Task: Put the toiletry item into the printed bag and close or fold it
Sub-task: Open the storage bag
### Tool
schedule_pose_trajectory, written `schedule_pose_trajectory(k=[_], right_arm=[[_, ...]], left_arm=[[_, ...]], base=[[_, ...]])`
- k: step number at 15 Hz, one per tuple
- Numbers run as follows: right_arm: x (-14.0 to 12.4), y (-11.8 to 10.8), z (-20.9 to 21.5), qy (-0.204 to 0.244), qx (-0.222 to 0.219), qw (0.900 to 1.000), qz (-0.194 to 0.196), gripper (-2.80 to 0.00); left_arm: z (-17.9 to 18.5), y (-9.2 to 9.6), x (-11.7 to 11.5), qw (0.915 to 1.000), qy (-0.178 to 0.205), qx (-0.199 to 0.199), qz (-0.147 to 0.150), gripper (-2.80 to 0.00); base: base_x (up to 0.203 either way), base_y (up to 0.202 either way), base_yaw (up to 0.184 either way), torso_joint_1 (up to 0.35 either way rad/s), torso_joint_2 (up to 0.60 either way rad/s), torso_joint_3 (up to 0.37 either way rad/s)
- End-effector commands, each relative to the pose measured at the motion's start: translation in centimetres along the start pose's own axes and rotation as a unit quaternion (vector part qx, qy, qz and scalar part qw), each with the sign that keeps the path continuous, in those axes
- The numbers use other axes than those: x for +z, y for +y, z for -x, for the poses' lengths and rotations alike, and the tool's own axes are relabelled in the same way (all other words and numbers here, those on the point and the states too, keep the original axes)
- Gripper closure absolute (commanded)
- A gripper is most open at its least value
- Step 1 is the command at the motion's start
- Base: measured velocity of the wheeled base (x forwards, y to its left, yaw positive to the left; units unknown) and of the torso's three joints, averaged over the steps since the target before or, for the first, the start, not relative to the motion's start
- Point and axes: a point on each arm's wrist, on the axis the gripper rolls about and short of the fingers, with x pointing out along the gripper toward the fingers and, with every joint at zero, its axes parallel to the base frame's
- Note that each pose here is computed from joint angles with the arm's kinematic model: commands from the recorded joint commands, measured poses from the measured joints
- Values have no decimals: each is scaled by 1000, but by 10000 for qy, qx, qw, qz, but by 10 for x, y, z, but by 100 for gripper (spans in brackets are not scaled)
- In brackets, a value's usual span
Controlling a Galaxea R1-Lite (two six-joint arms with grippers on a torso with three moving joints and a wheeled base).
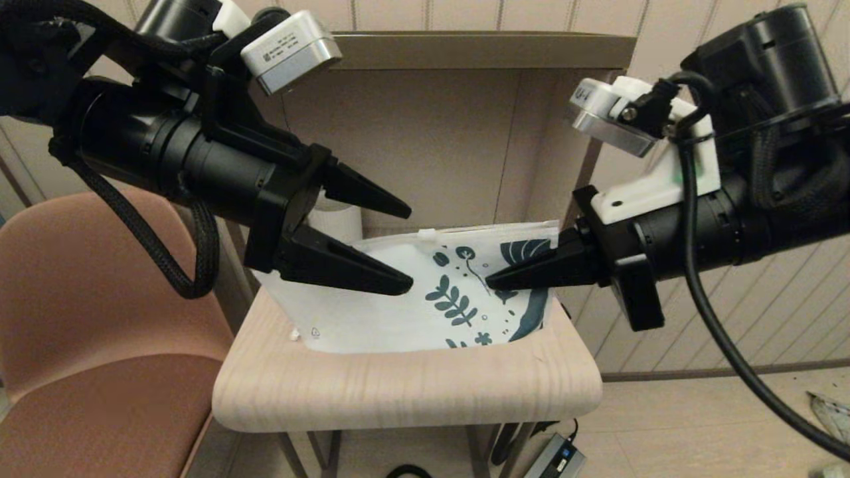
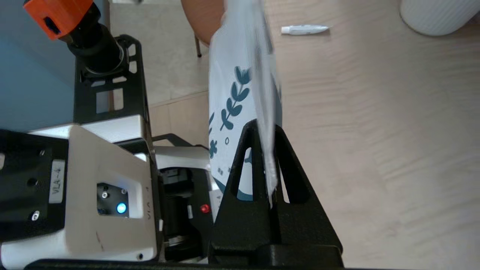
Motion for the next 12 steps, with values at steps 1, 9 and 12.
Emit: schedule_pose_trajectory(k=[1, 9, 12], right_arm=[[-1, 8, 5, -27, 53, 9999, 93, 0], [-2, 10, -8, -118, 203, 9994, 262, 0], [-8, 8, -15, -27, 241, 9995, 186, 0]], left_arm=[[-5, 7, 0, 10000, 21, -26, -13, -280], [-3, 4, -1, 9999, 153, 22, 71, -280], [-1, 2, 1, 9999, 124, 48, 24, -280]], base=[[0, 0, 0, 0, 0, 0], [0, 0, 0, 0, 0, 0], [0, 0, 0, 0, 0, 0]])
